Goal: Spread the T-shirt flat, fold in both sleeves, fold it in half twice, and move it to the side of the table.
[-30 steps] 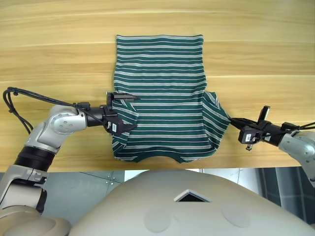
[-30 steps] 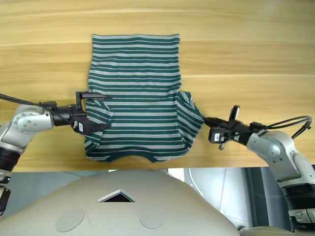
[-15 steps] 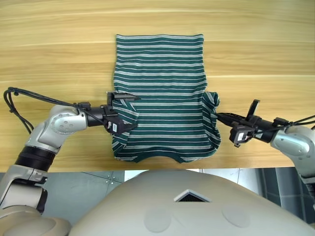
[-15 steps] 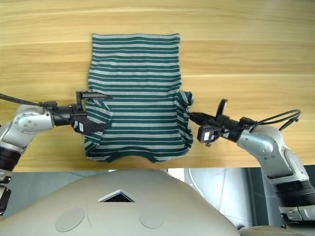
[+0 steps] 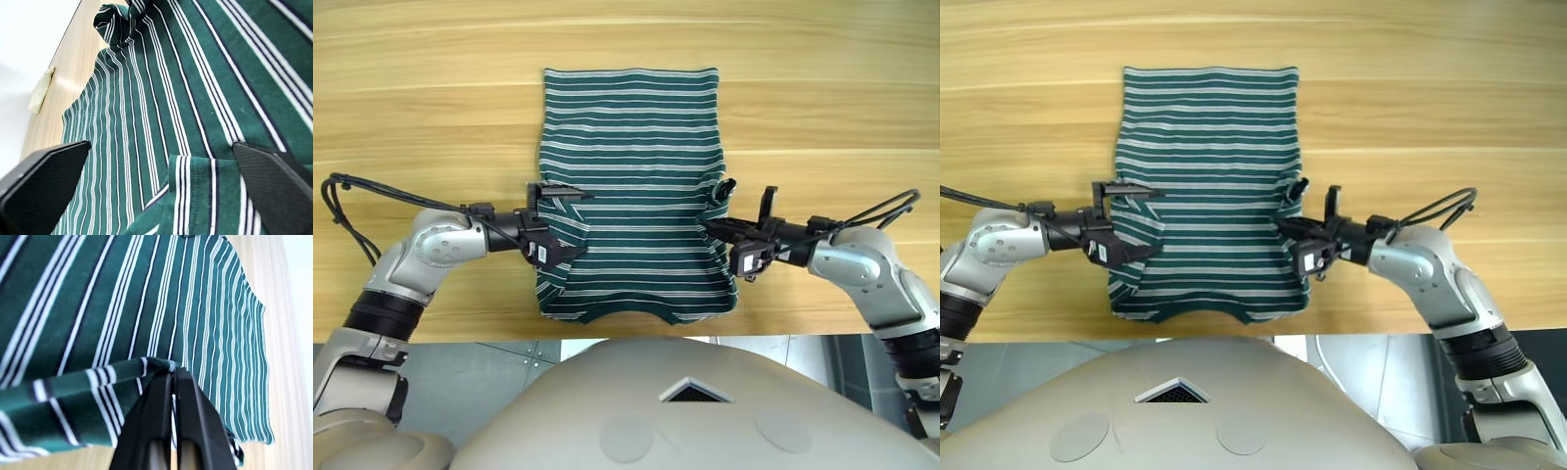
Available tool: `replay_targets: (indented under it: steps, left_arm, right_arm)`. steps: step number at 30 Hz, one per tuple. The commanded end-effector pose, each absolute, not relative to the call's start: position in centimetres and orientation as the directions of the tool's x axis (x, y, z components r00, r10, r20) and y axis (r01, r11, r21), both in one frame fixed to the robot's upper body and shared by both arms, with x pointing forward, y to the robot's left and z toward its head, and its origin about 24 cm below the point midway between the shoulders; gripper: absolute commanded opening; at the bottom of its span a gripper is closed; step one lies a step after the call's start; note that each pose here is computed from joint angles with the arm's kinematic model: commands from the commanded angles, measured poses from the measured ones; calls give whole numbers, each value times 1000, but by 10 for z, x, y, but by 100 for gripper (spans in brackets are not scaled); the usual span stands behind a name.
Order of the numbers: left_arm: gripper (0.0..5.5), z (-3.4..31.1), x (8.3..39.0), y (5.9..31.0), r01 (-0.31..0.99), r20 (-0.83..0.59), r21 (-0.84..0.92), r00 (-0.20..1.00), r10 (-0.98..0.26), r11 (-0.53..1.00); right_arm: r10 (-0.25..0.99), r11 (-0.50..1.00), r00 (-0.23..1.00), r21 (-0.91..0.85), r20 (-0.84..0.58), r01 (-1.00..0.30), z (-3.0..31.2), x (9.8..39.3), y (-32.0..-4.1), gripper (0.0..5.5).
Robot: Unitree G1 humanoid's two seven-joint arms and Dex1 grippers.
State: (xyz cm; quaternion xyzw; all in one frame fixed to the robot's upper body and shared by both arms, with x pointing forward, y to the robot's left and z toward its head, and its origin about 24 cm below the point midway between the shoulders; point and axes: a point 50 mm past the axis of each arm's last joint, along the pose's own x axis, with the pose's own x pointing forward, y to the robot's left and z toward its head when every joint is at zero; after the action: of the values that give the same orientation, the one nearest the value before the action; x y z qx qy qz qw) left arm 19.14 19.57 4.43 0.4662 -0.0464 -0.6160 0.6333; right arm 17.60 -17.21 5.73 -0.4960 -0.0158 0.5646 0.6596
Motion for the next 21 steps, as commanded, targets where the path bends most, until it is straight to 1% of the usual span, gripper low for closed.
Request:
replay_targets:
  steps: [1,11,13,16,21]
  left_arm:
    - [540,39,189,195,751,-545,623,220,-809,-216]
    - [540,38,188,192,752,-540,622,213,-814,-215]
    - [540,38,188,192,753,-539,622,213,-815,-215]
    - [540,38,188,191,752,-536,624,214,-817,-212]
    - [540,38,187,191,753,-534,624,213,-818,-211]
  right_arm:
    - [774,-162,325,-666,-543,-728,57,177,-163,5]
    - [778,-269,193,-594,-598,-759,44,164,-152,5]
    - [784,-267,189,-596,-591,-758,43,164,-149,5]
    - [806,-224,213,-617,-553,-755,46,169,-141,5]
    - [812,-192,235,-624,-535,-758,44,173,-136,5]
